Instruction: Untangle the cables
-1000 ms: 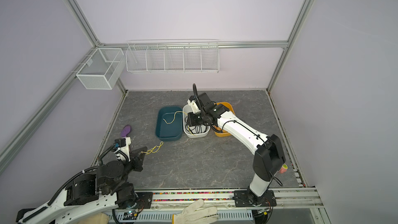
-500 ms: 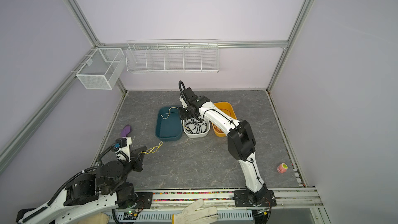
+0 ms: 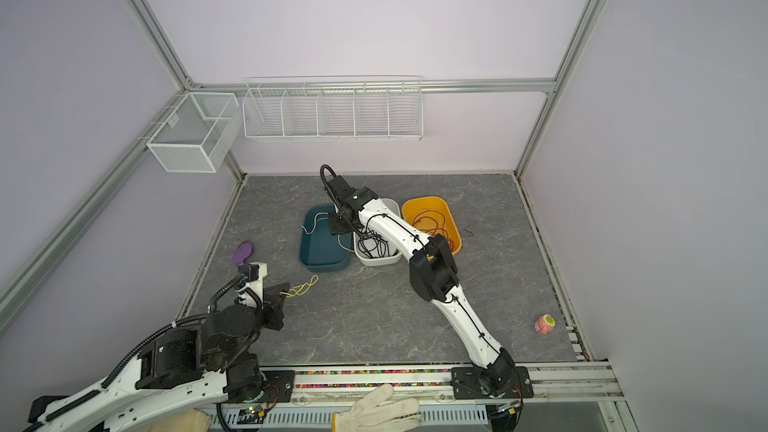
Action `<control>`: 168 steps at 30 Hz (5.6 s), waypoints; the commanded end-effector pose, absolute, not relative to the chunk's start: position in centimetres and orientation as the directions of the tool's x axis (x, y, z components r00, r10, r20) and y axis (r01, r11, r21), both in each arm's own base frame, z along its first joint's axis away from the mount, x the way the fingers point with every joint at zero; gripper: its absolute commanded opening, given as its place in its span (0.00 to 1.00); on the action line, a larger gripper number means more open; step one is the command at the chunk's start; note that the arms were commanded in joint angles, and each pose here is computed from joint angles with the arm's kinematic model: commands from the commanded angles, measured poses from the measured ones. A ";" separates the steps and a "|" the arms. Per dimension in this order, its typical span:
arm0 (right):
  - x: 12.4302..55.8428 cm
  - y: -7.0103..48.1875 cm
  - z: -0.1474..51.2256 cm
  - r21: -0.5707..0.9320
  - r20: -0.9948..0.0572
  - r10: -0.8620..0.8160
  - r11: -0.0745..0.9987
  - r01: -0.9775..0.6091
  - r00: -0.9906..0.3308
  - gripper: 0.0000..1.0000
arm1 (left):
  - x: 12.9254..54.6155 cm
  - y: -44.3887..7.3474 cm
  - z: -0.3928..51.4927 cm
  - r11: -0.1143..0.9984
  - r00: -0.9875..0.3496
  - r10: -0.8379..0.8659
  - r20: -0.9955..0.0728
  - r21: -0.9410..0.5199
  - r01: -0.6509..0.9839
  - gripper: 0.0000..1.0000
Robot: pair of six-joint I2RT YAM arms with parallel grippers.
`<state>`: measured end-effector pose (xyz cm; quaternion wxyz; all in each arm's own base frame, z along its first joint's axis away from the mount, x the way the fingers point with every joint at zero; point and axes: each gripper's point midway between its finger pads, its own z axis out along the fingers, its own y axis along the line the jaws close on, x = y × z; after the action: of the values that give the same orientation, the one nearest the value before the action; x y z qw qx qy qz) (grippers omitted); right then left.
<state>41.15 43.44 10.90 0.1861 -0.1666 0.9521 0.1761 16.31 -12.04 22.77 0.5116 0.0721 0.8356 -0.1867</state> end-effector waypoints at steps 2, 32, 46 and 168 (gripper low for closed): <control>41.0 43.8 10.5 0.275 -0.393 -0.224 0.897 -0.346 -0.892 0.07 | 16.3 -11.7 23.7 0.921 -0.448 -0.073 -0.891 -0.233 0.314 0.00; 39.6 47.8 11.7 0.340 -0.425 -0.202 0.868 -0.363 -0.882 0.07 | 16.1 -11.1 24.5 0.912 -0.441 -0.100 -0.892 -0.260 0.319 0.00; 41.2 47.1 6.8 0.344 -0.379 -0.166 0.888 -0.305 -0.911 0.07 | 16.1 -11.2 24.3 0.914 -0.445 -0.091 -0.891 -0.253 0.318 0.00; 30.7 41.1 19.8 0.368 -0.862 -0.129 0.507 -0.779 -0.491 0.51 | 33.8 -18.3 19.2 0.982 -0.977 0.136 -0.165 -0.107 0.155 0.99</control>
<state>29.99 39.39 18.20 0.3638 -0.2740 0.8021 0.3863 34.76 -18.85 19.31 0.1042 0.0816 0.9893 -0.0612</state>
